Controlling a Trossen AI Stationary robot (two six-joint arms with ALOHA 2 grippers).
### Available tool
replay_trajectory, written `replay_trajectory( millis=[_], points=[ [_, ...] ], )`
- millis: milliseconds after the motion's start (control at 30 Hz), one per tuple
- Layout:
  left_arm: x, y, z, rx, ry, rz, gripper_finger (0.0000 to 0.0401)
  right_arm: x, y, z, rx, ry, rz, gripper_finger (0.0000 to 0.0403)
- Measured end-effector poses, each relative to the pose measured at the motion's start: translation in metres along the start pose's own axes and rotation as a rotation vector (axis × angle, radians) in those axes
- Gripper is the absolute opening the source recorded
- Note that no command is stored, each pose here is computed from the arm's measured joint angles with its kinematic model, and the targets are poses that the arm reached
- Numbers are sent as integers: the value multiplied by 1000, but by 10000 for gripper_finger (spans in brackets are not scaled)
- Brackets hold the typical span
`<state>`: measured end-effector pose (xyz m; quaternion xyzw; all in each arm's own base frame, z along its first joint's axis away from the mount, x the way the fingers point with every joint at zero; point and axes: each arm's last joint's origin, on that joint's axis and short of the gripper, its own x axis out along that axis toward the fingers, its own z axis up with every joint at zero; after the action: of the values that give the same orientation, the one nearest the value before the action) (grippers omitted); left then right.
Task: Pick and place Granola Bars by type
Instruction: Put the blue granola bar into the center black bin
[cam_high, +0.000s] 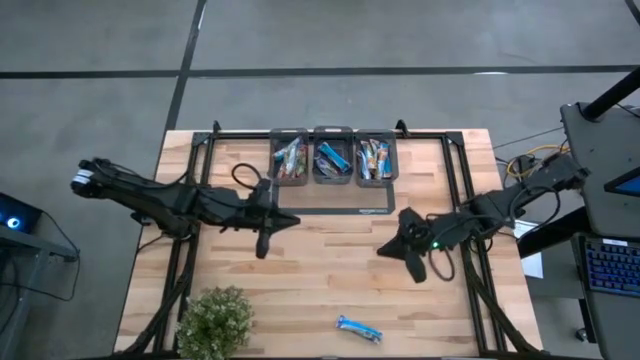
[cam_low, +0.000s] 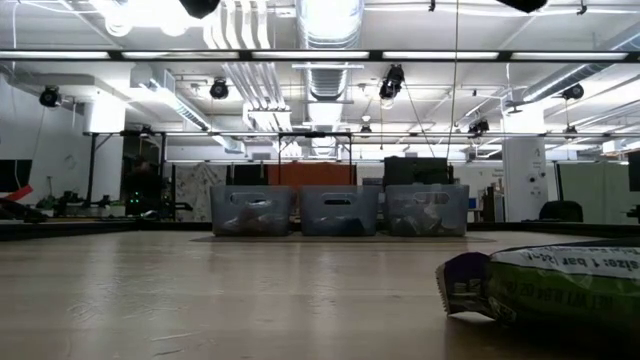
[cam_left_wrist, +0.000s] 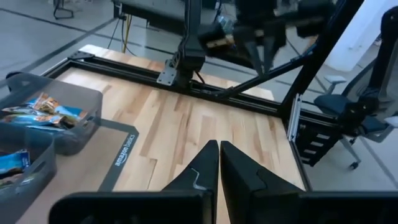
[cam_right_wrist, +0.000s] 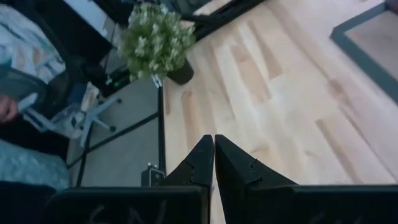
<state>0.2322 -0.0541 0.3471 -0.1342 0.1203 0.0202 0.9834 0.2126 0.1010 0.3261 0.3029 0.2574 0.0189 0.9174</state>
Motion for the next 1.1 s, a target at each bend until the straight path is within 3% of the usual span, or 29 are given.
replay_trajectory(
  millis=[367,700,767,900,1100],
  points=[
    [-7,4,-6,73,-5,-4,0,43,47,4,-48,155,31,8],
    [-7,5,-8,80,14,0,0,79,78,-18,95,427,-182,9],
    [-7,5,-8,80,14,0,0,88,85,-23,127,477,-182,14],
    [-7,5,-9,103,20,2,0,106,98,-34,196,539,-182,47],
    [-7,5,-9,106,23,-1,0,129,105,-49,214,580,-243,131]
  ],
)
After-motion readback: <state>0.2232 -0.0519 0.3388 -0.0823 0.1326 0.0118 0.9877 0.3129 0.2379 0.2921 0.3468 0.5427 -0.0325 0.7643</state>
